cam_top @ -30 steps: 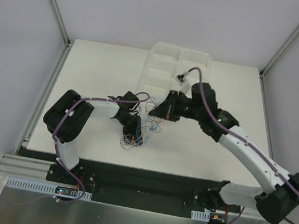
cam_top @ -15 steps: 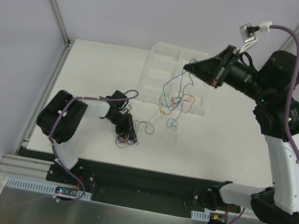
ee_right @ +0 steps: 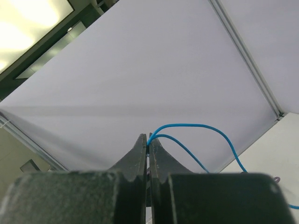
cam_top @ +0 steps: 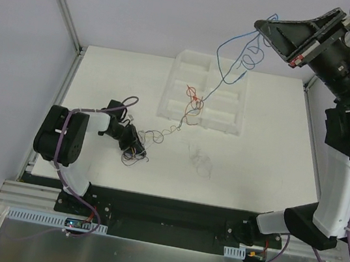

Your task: Untangle the cables

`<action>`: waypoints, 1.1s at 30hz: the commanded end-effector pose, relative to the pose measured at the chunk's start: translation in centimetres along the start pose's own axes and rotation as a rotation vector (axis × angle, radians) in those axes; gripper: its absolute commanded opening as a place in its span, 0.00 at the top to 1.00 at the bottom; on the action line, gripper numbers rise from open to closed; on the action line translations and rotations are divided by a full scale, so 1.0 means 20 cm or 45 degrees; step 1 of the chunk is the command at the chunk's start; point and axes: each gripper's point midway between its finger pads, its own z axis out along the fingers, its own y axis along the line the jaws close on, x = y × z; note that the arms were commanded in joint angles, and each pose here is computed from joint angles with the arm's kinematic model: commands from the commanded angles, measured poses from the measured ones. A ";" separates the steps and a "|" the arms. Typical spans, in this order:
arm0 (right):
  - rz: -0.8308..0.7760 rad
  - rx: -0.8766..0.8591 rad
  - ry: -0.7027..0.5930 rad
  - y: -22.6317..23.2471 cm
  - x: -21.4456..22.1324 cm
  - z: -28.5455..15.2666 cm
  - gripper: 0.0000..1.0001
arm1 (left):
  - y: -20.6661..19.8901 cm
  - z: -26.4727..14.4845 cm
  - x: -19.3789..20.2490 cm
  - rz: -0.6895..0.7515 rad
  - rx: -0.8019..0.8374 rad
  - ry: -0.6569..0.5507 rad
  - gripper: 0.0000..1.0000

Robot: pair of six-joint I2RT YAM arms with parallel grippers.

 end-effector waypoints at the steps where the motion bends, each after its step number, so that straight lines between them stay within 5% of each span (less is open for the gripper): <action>1: -0.076 -0.037 -0.061 0.09 -0.05 -0.10 1.00 | 0.25 -0.02 -0.06 0.023 -0.256 -0.111 0.84; 11: -0.474 0.648 -0.114 -0.34 -0.06 -0.50 1.00 | 0.23 -0.24 -0.20 0.041 -0.237 -0.254 0.83; 15: -0.378 0.935 -0.055 -0.61 0.02 -0.64 1.00 | 0.23 -0.37 -0.29 0.007 -0.217 -0.332 0.83; 22: -0.159 1.057 0.281 -1.00 0.41 -0.75 1.00 | 0.14 -0.54 -0.35 0.072 -0.198 -0.436 0.80; 27: -0.036 0.949 0.586 -1.20 0.82 -0.66 1.00 | 0.07 -0.55 -0.31 0.099 -0.122 -0.419 0.74; 33: -0.061 0.695 0.695 -1.06 1.01 -0.35 1.00 | -0.17 -0.62 -0.18 0.324 0.060 -0.414 0.50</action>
